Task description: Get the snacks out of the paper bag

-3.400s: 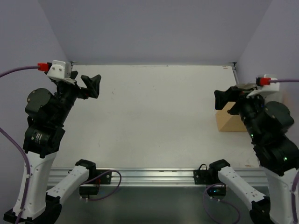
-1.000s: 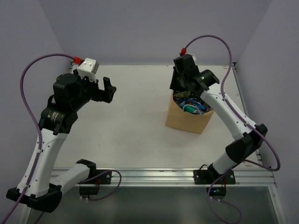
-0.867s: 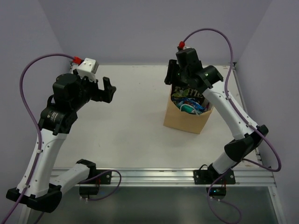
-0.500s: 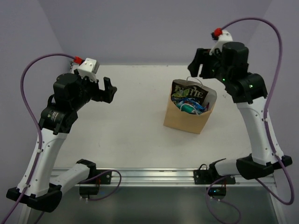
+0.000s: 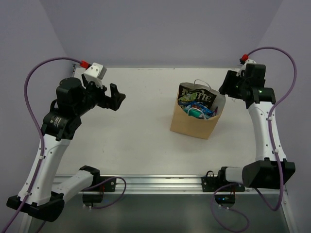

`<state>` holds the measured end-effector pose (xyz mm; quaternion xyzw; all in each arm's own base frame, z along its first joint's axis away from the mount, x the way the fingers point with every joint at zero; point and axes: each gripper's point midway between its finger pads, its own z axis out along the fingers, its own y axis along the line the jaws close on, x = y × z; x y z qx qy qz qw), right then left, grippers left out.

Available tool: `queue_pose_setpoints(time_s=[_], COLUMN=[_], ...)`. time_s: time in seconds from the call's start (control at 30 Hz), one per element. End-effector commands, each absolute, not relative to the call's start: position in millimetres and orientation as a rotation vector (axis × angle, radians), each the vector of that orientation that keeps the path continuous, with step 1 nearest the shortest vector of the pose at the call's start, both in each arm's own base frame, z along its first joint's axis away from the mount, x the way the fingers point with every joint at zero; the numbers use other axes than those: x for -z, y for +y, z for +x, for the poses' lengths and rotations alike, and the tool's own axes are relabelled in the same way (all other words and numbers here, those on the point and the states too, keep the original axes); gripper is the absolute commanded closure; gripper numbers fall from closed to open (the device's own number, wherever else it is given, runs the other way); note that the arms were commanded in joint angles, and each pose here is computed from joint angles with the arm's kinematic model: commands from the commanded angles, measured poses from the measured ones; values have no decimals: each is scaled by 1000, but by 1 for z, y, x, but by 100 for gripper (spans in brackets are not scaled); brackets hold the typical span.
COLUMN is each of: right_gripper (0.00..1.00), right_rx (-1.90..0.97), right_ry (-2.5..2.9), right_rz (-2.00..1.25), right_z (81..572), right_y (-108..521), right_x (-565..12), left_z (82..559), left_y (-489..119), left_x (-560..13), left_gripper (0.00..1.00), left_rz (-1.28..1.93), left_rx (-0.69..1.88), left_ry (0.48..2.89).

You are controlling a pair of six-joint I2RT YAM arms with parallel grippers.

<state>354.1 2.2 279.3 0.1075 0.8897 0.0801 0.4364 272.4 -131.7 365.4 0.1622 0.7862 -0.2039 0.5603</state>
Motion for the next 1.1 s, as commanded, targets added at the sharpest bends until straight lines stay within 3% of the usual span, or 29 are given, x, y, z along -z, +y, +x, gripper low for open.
queue_pose_setpoints(time_s=[0.0, 0.17, 0.5, 0.8, 1.07], right_gripper=[43, 52, 49, 49, 55], right_rx=[-208, -248, -288, -293, -285], right_ry=[2167, 2178, 2047, 2102, 2131], right_rz=[179, 97, -66, -91, -87], right_z=[365, 369, 346, 345, 362], right_y=[5, 13, 28, 29, 25], right_x=[-286, -280, -315, -295, -279], left_z=[267, 265, 265, 266, 266], left_y=[-140, -143, -147, -150, -150], left_x=[-372, -369, -366, -362, -361], left_gripper=[0, 0, 0, 0, 0], left_rz=[414, 429, 438, 448, 448], left_rx=[526, 530, 548, 556, 558], left_ry=[1814, 1821, 1836, 1847, 1852])
